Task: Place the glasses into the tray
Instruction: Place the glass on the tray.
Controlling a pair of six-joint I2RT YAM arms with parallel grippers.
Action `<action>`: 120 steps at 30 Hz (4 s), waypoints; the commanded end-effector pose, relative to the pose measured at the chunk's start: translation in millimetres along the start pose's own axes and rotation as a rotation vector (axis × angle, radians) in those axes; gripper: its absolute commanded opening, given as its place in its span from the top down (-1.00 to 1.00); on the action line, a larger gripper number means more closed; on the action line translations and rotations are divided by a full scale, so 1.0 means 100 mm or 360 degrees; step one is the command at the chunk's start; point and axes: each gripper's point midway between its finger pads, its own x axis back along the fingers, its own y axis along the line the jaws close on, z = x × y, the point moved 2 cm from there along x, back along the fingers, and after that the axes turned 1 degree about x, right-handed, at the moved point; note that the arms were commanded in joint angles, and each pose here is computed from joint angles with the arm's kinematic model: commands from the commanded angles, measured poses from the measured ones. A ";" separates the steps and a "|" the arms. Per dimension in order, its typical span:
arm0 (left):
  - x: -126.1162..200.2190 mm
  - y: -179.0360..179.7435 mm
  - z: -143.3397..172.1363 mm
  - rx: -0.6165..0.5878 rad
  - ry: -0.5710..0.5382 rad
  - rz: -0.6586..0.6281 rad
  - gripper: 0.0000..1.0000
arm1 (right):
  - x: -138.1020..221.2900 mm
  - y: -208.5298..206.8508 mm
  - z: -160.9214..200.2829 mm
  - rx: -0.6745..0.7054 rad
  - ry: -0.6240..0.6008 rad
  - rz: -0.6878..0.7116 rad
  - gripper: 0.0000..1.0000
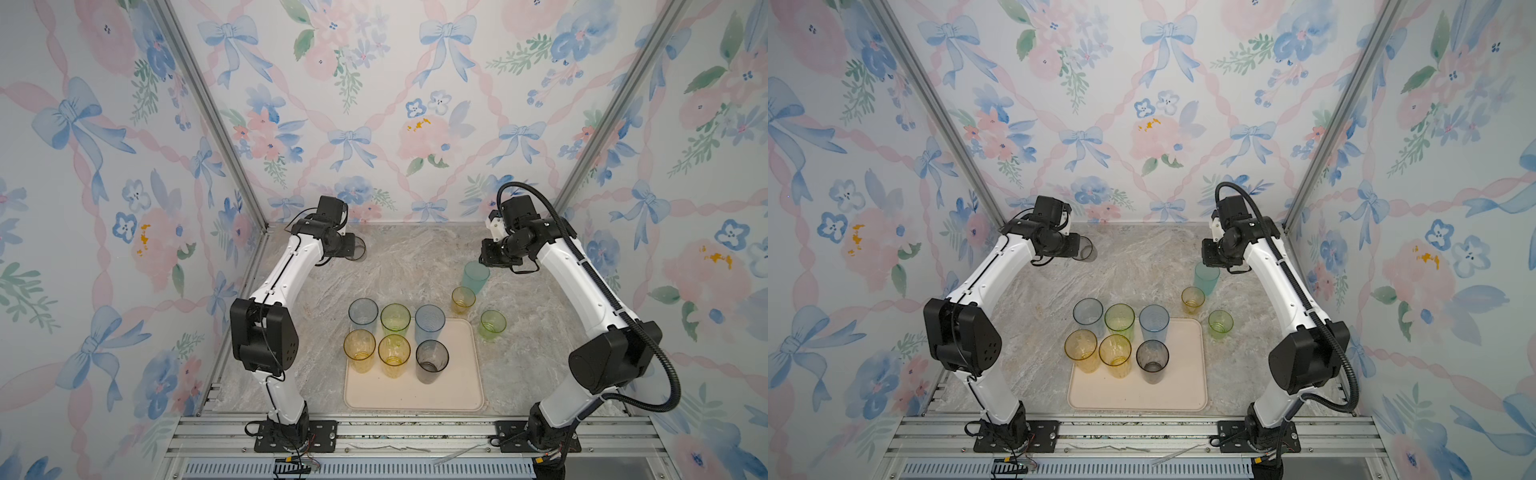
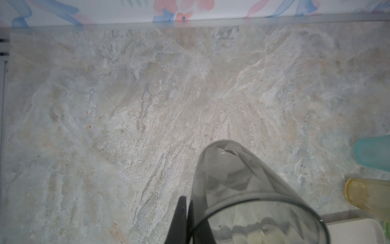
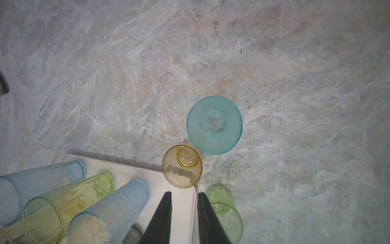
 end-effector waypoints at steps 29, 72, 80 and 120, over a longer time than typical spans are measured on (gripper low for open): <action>0.14 -1.65 -0.06 -0.0363 -0.0015 0.0413 1.00 | 0.16 1.51 -0.22 0.0124 -0.0433 -0.0192 0.49; 0.12 -1.91 0.06 -0.0461 0.0007 0.0452 1.00 | -0.51 1.58 -0.40 0.0053 -0.0470 0.0006 1.00; 0.14 -1.93 0.03 -0.0455 -0.0006 0.0463 1.00 | -0.51 1.59 -0.43 0.0002 -0.0517 -0.0058 1.00; 0.25 -1.86 -0.08 -0.0480 -0.0095 0.0381 0.34 | -0.47 1.37 -0.50 -0.0132 -0.0600 -0.0155 1.00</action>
